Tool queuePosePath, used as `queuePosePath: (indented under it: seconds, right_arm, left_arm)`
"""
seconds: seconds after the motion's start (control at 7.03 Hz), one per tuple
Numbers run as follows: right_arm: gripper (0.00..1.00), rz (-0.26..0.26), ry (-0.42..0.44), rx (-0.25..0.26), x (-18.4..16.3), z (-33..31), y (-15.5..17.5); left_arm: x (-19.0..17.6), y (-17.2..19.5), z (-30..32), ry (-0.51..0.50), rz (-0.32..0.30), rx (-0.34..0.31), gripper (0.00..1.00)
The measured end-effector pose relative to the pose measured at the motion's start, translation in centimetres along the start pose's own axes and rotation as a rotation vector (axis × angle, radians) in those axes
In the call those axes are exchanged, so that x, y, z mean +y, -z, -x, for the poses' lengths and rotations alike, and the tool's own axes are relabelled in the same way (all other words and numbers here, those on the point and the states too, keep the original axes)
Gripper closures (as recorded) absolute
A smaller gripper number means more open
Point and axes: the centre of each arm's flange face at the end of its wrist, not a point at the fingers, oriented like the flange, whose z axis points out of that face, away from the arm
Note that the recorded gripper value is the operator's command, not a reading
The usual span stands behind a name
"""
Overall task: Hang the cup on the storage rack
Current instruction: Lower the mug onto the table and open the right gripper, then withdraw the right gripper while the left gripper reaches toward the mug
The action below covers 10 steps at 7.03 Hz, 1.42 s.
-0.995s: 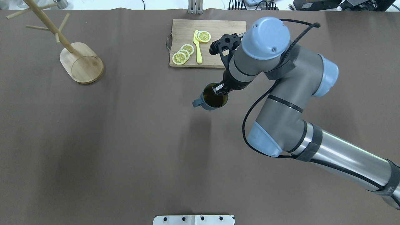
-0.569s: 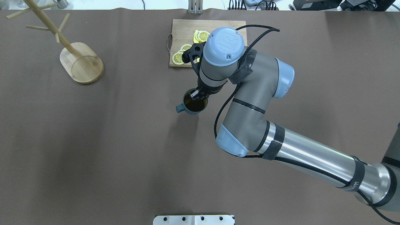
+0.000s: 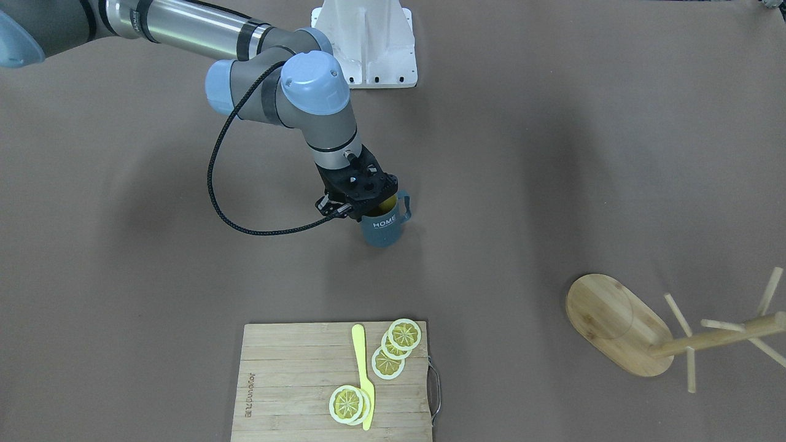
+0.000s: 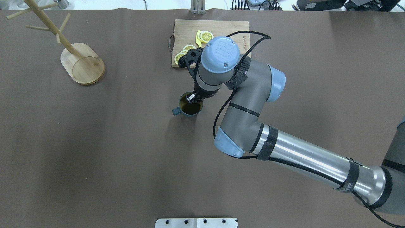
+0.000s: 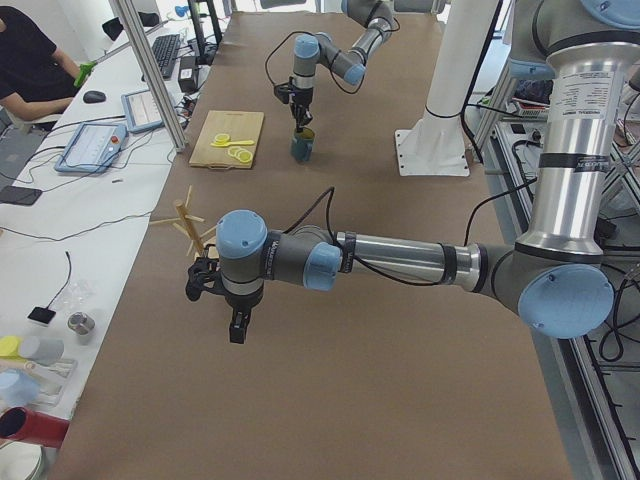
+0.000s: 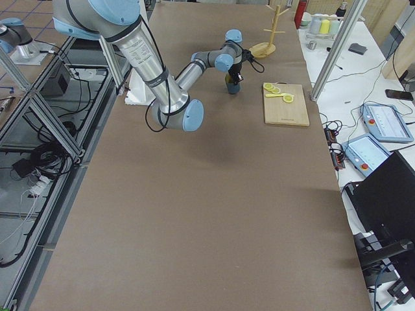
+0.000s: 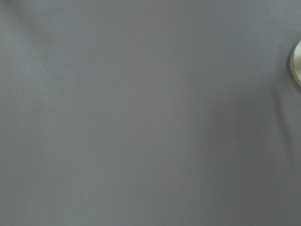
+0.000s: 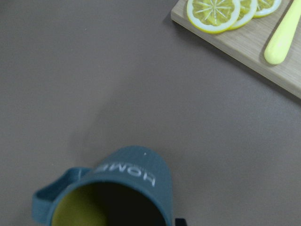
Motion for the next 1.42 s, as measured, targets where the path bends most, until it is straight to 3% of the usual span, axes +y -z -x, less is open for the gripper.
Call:
queuePosePath:
  seconds: [0.43, 0.85, 1.14, 1.42]
  right_arm:
    - [0.00, 0.004, -0.102, -0.081, -3.0, -1.7, 4.2]
    - [0.00, 0.018, -0.209, -0.150, -5.9, -10.4, 10.2]
    - [0.00, 0.034, -0.298, -0.156, -5.4, -18.1, 12.4]
    - [0.00, 0.044, -0.386, -0.104, -3.1, -25.5, 12.2]
  left_arm:
    - [-0.1, 0.6, -0.7, 0.002, -0.014, 0.009, 0.02]
    - [4.7, 5.3, -5.8, 0.037, -0.083, 0.054, 0.02]
    - [6.8, 6.8, -14.3, 0.027, -0.082, 0.110, 0.02]
    - [7.8, 7.8, -24.2, -0.121, -0.085, 0.192, 0.03]
